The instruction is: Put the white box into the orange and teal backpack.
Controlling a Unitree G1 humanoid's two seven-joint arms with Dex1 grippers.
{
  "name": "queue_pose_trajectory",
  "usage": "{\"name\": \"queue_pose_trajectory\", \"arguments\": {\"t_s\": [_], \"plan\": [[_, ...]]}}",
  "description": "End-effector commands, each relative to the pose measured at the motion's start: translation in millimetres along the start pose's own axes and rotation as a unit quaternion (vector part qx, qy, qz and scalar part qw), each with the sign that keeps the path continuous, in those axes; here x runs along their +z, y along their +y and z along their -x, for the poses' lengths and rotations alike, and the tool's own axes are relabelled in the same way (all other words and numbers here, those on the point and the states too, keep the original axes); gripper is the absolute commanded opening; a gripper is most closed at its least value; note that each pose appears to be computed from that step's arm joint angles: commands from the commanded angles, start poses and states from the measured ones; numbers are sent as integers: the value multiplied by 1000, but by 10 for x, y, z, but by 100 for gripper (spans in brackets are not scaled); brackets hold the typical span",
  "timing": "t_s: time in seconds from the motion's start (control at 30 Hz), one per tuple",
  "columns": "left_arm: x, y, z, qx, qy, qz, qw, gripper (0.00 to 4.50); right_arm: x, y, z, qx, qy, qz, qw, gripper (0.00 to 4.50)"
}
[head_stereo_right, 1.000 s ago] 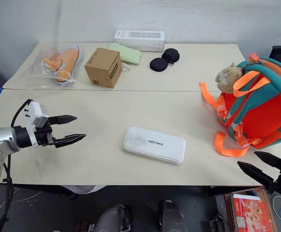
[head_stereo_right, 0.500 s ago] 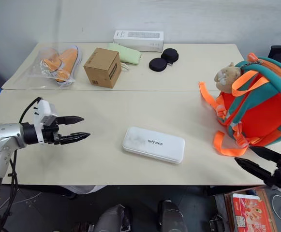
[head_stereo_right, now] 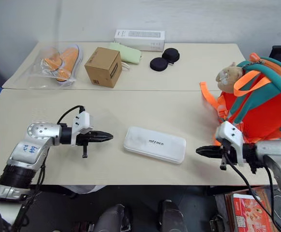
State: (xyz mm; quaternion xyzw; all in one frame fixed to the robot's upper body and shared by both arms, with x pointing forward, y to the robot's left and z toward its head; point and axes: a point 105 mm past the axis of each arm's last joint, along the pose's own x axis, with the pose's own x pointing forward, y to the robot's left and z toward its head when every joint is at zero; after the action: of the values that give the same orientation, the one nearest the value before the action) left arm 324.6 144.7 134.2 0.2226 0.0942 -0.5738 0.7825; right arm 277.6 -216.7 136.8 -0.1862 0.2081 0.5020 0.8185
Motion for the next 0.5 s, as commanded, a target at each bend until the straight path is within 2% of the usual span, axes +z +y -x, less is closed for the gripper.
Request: {"name": "queue_pose_trajectory", "arguments": {"t_s": [0.03,0.27,0.5], "plan": [[53,11,-79,-13,10,-16,1000,3,-10,-182,-96,-23,27,23,999,3],[127,-77,-230,-33,-8,-15,999,3,-15,-195,-214,16,51,48,997,3],[243,-261,-306,-66,-36,-7,997,3,147,-195,-319,22,13,42,999,3]]}}
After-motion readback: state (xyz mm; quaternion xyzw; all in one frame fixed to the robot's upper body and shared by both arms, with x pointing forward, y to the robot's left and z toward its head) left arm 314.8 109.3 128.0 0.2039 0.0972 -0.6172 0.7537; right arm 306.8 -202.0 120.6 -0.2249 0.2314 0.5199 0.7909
